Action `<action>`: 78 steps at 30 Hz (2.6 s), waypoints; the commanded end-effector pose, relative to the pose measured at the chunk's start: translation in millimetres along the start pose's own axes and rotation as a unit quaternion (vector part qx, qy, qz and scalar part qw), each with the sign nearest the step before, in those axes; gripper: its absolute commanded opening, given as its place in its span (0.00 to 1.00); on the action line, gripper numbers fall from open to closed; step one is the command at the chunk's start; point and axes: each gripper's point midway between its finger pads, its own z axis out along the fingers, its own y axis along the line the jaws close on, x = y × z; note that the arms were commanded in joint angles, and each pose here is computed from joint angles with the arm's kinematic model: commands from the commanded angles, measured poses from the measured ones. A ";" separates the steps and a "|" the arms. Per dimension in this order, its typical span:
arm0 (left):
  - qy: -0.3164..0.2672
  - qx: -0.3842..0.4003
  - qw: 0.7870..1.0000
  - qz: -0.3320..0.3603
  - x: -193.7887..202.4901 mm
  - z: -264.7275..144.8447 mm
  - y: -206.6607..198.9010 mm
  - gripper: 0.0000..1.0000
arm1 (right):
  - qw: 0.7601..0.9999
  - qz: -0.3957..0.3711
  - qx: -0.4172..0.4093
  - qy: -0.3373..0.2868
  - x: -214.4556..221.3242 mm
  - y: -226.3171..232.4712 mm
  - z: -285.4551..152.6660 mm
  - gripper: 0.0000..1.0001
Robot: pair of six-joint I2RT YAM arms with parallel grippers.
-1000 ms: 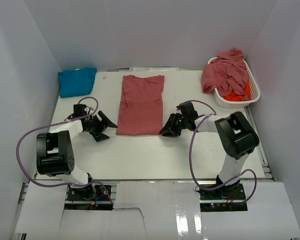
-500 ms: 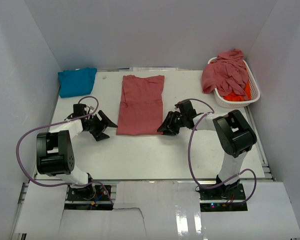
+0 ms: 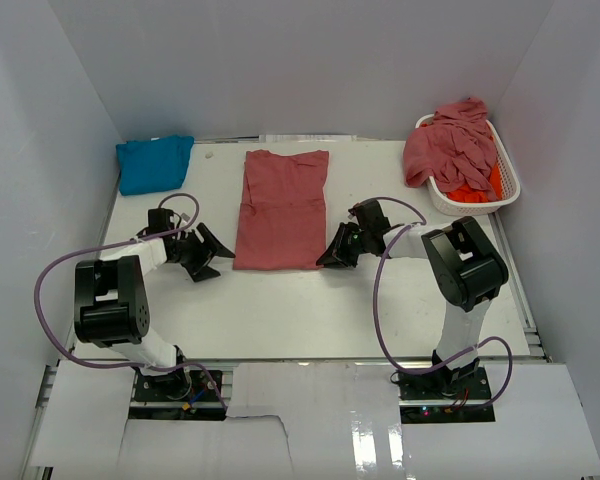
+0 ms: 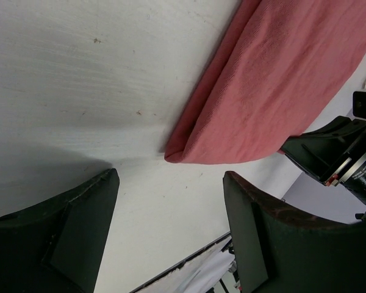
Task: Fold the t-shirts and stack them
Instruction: Grab one side of the 2/3 rectangular tshirt with both arms
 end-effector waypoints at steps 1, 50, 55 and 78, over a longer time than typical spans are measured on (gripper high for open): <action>-0.014 0.009 1.000 0.019 -6.0 1.2 -1.3 0.79 | 0.998 0.003 0.062 -0.005 3.0 -29.6 5.0 0.08; 0.062 -0.083 0.994 0.038 46.1 43.4 21.5 0.00 | 0.995 -0.020 0.097 0.023 22.4 -40.8 -16.0 0.08; 0.085 -0.084 0.992 0.033 77.2 25.2 28.7 0.00 | 0.992 -0.031 0.110 0.044 50.1 -53.8 -38.2 0.08; 0.149 -0.044 0.988 0.014 214.1 -58.6 -4.8 0.00 | 0.985 -0.070 0.099 0.124 181.6 -69.2 -146.5 0.08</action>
